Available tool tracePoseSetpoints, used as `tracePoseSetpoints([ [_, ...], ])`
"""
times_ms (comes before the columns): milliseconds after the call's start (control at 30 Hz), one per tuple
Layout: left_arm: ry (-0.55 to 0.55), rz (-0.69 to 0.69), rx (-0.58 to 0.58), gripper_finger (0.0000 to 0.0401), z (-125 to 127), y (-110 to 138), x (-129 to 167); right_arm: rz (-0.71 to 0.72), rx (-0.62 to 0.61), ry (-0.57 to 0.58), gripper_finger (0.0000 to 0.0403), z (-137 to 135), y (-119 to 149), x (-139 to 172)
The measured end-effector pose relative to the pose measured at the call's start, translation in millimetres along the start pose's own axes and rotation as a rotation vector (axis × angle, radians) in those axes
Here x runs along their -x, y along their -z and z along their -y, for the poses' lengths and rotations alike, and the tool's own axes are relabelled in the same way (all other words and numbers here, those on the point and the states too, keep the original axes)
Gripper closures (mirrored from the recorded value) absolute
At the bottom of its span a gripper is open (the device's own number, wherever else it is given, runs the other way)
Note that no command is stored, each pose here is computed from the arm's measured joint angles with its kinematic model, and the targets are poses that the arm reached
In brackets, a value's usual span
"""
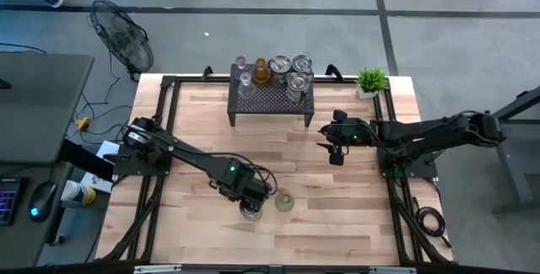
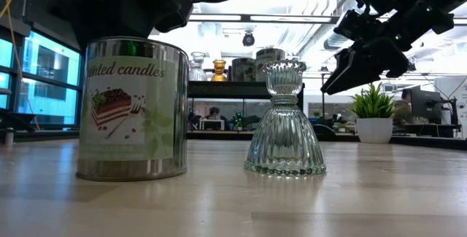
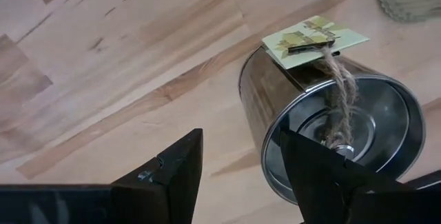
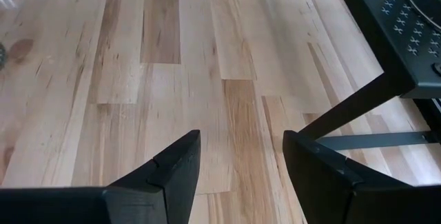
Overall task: Pick & Place candle stick holders
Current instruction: Put the green scented candle on the shelf aligned with the other scented candles
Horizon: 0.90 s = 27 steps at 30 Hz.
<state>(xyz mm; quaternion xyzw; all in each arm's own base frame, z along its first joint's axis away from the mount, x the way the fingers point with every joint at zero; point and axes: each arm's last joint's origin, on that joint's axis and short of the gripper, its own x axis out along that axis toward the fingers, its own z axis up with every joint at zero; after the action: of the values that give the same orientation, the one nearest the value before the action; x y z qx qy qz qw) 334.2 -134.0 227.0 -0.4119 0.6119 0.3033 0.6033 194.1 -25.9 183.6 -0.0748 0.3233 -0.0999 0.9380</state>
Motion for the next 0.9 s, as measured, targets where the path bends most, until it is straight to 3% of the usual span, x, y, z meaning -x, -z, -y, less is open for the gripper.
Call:
tracePoseSetpoints([
  [733, -0.033, 0.021, -0.161, 0.0209, 0.3, -1.8, -10.3, 0.0, 0.0, 0.0, 0.0204, -0.1, 0.1, 0.0],
  [900, -0.02, 0.01, -0.162, 0.0239, 1.5, -1.6, -10.5, 0.0, -0.001, 0.0, 0.0204, 0.0, 0.1, 0.0],
])
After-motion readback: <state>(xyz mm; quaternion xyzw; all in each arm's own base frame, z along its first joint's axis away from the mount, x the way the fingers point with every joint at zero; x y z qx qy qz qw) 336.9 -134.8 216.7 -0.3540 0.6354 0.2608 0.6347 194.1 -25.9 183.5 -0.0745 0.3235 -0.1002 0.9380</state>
